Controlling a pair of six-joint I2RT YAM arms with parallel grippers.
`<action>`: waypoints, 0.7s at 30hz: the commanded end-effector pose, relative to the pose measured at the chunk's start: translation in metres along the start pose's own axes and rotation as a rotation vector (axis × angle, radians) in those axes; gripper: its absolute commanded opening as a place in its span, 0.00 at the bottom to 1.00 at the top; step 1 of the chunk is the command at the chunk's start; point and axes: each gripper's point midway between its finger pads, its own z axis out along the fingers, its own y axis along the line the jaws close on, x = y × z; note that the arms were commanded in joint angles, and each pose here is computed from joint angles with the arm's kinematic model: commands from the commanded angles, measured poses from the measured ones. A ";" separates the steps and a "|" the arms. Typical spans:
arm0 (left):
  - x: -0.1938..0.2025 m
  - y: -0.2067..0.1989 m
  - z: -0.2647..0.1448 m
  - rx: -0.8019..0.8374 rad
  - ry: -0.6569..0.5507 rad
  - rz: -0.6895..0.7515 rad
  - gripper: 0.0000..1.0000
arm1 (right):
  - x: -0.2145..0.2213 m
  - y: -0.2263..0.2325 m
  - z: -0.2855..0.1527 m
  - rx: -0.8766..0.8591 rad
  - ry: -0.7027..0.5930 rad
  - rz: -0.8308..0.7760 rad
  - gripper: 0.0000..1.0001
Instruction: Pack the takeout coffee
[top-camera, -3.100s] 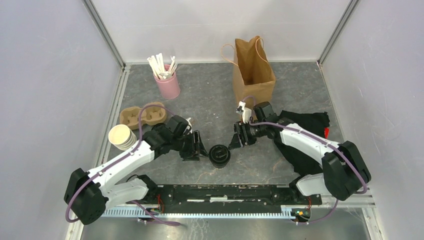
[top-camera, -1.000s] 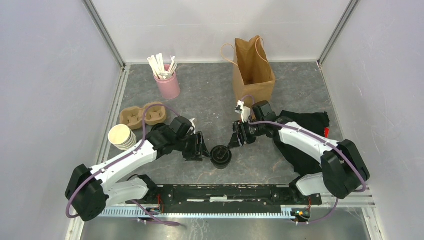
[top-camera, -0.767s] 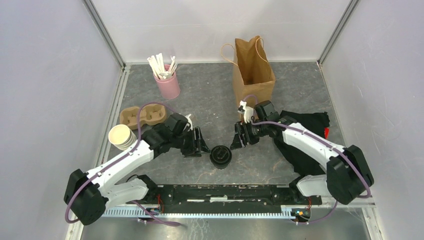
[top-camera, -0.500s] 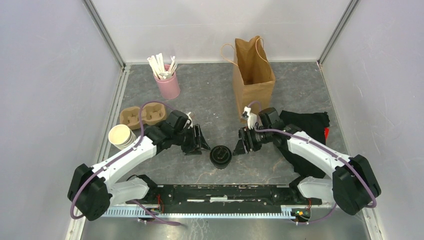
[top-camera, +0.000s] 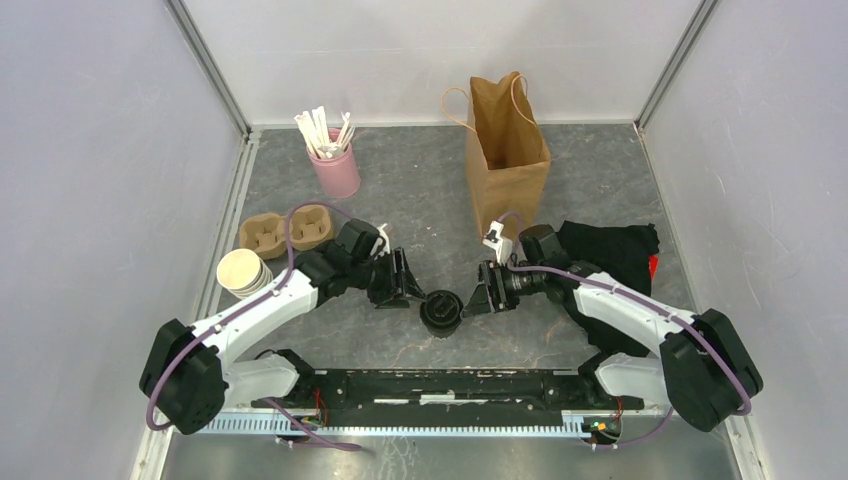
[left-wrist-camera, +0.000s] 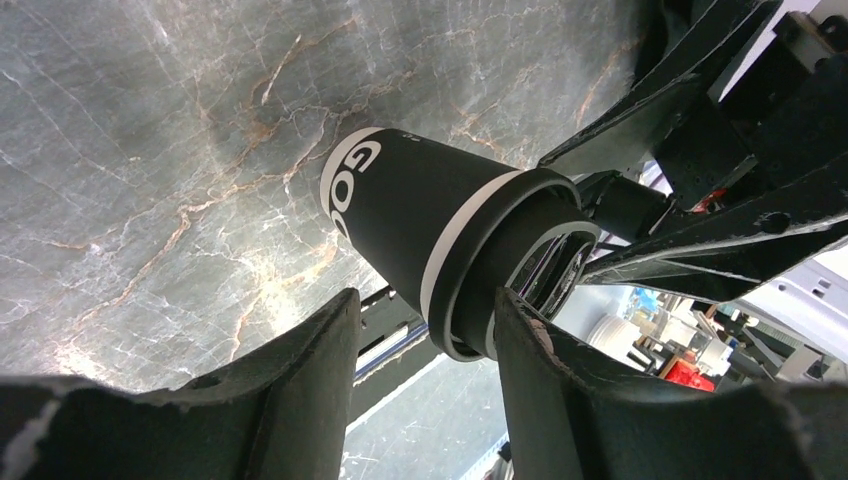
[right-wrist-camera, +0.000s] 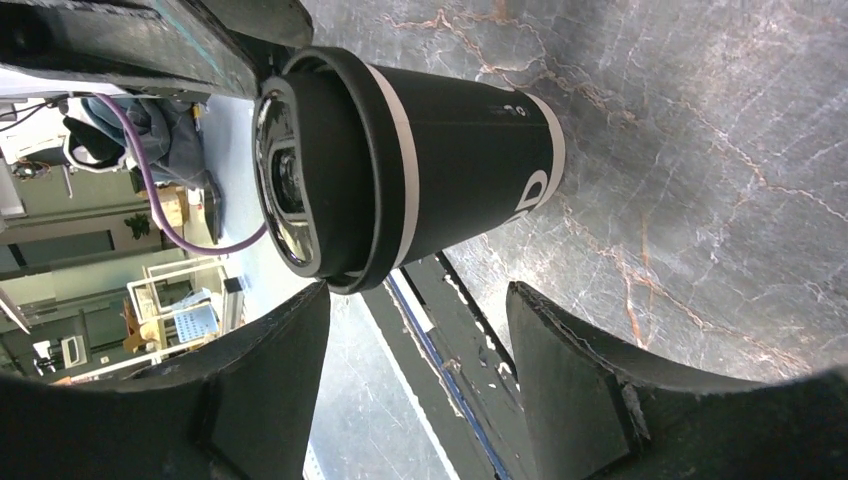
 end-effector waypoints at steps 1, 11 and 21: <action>0.004 -0.002 -0.002 0.037 0.002 0.021 0.58 | -0.007 0.010 0.002 -0.056 -0.026 -0.032 0.72; 0.021 0.031 0.004 -0.077 0.052 -0.006 0.54 | 0.001 -0.023 0.016 0.066 -0.008 0.001 0.68; 0.057 0.096 0.006 -0.293 0.124 -0.087 0.50 | 0.040 -0.119 0.006 0.457 0.045 -0.011 0.68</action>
